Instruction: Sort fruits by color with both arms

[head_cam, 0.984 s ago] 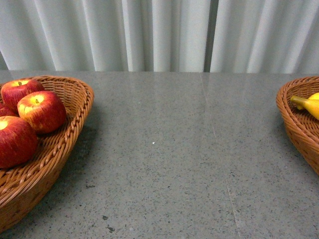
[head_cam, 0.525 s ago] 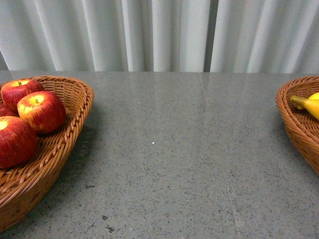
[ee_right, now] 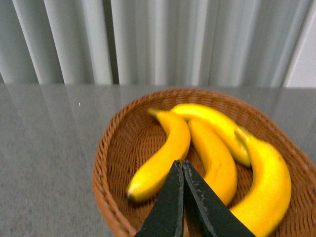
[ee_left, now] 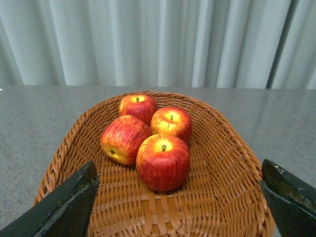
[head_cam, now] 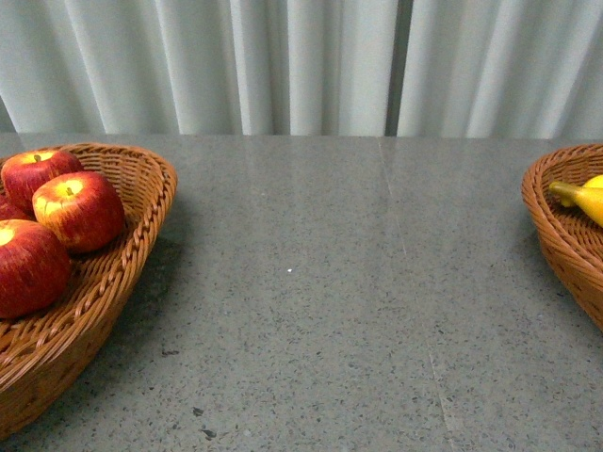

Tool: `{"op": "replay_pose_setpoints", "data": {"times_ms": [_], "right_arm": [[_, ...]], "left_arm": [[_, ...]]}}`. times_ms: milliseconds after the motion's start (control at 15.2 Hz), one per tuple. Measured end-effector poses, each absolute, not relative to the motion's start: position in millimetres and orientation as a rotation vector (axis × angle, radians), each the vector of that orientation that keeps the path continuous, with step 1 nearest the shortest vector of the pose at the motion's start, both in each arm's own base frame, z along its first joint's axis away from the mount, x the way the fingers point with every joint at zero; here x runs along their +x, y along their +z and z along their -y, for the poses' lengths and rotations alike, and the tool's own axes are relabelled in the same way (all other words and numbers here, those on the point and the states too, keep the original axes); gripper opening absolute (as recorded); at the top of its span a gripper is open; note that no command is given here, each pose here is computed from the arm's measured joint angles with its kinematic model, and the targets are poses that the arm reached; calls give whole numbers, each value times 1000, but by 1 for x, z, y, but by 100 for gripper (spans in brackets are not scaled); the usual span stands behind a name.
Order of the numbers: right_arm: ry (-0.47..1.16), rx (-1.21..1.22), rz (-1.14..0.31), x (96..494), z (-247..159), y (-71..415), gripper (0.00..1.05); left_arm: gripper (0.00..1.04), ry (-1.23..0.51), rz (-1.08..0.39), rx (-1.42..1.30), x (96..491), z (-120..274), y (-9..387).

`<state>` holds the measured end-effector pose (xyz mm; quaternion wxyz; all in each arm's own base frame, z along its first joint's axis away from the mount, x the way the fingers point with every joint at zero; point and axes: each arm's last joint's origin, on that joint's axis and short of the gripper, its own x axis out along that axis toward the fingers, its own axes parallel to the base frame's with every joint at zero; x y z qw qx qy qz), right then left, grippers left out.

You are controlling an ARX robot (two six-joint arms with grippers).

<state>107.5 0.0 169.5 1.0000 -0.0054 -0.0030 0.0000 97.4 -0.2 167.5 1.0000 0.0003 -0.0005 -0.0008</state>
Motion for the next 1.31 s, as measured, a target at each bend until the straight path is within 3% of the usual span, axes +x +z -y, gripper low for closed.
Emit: {"op": "replay_pose_setpoints", "data": {"times_ms": [66, 131, 525, 984, 1050, 1312], "right_arm": [[2, -10, -41, 100, 0, 164, 2], [1, -10, 24, 97, 0, 169, 2], [0, -10, 5, 97, 0, 167, 3], [0, -10, 5, 97, 0, 167, 92], [0, -8, 5, 97, 0, 167, 100], [0, -8, 5, 97, 0, 167, 98]], "left_arm": [[98, -1, 1, 1, 97, 0, 167], [98, -2, 1, 1, 97, 0, 167], [98, -2, 1, 1, 97, 0, 167], [98, -2, 1, 1, 97, 0, 168], [98, -1, 1, 1, 97, 0, 167], [98, -1, 1, 1, 97, 0, 167]]}}
